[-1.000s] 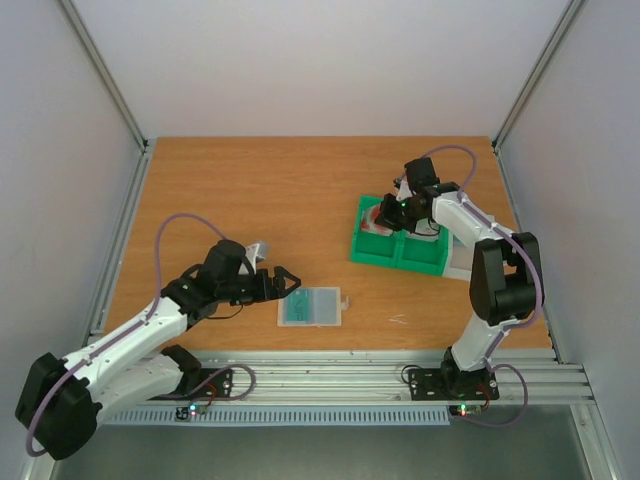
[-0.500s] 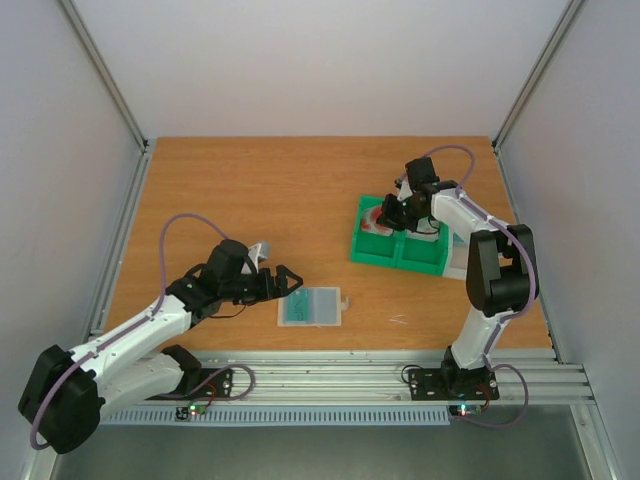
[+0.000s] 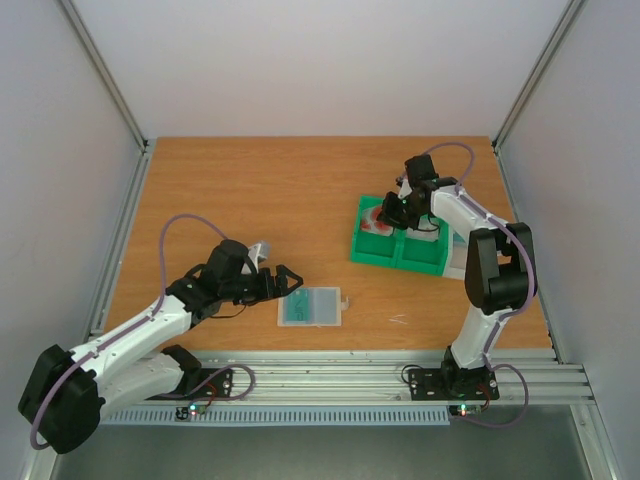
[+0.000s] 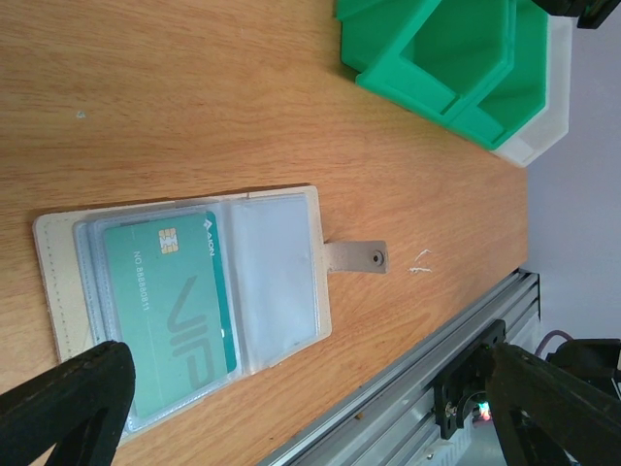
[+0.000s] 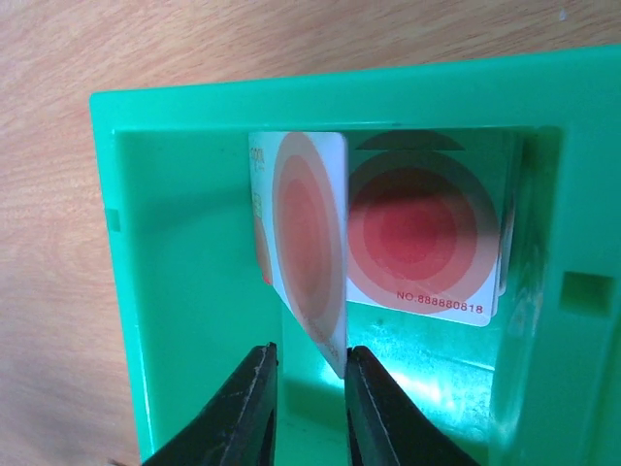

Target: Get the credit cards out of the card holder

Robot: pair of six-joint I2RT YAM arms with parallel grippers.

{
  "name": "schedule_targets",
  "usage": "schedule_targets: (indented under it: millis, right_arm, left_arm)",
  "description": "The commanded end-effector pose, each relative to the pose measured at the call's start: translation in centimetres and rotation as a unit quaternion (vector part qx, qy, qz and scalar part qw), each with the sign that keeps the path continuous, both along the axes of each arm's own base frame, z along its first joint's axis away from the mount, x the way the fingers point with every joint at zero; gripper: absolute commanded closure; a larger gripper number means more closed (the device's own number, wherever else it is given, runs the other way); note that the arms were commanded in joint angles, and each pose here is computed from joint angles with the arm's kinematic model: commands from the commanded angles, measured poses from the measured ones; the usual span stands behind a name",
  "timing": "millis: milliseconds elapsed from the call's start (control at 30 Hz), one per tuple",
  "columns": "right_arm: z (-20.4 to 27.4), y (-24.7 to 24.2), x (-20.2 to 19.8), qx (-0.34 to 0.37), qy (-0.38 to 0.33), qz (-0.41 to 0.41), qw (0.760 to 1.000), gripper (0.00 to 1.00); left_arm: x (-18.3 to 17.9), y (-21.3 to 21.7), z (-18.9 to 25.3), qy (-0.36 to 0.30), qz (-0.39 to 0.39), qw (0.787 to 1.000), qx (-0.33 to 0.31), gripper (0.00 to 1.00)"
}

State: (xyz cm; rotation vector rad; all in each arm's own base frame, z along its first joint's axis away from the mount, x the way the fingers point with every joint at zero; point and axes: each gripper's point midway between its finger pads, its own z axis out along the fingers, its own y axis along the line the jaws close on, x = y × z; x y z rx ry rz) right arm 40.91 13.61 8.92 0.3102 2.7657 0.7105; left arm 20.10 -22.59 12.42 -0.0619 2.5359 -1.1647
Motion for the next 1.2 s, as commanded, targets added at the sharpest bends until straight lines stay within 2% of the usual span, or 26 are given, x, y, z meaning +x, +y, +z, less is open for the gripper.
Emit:
schedule_targets:
  millis: [0,133,433,733,900,1033,1167]
  right_arm:
    - [0.7,-0.7,0.5,-0.017,-0.004,-0.013,1.000,0.76]
    - [0.9,-1.2,0.3,-0.023,0.008,-0.036,0.999,0.71]
    - [2.5,-1.6,-0.2,-0.027,0.006,-0.046,0.999,0.68]
    - [5.7,-0.9,-1.8,0.007,-0.012,-0.039,0.999,0.66]
    - [6.9,-0.3,-3.7,0.032,-0.012,-0.032,0.999,0.66]
    - [7.6,1.2,-5.9,0.062,-0.010,-0.018,0.998,0.66]
    - [8.0,3.0,-8.3,0.080,-0.005,0.001,0.997,0.66]
  left_arm:
    - [0.3,0.0,0.0,-0.009,0.004,1.000,-0.005,0.01]
    - [0.3,0.2,-0.3,-0.006,0.005,1.000,0.002,0.01]
    - [0.6,0.2,-2.0,0.008,0.014,1.000,0.011,0.01]
    - [0.5,-0.1,-3.9,0.033,0.015,0.999,0.007,0.00]
    - [0.8,-1.0,-3.4,0.025,0.014,0.999,-0.032,0.01]
    - [1.0,-1.0,-4.2,0.034,0.022,0.999,-0.025,0.01]
    - [1.0,-1.6,-4.0,0.032,0.013,0.998,-0.048,0.01]
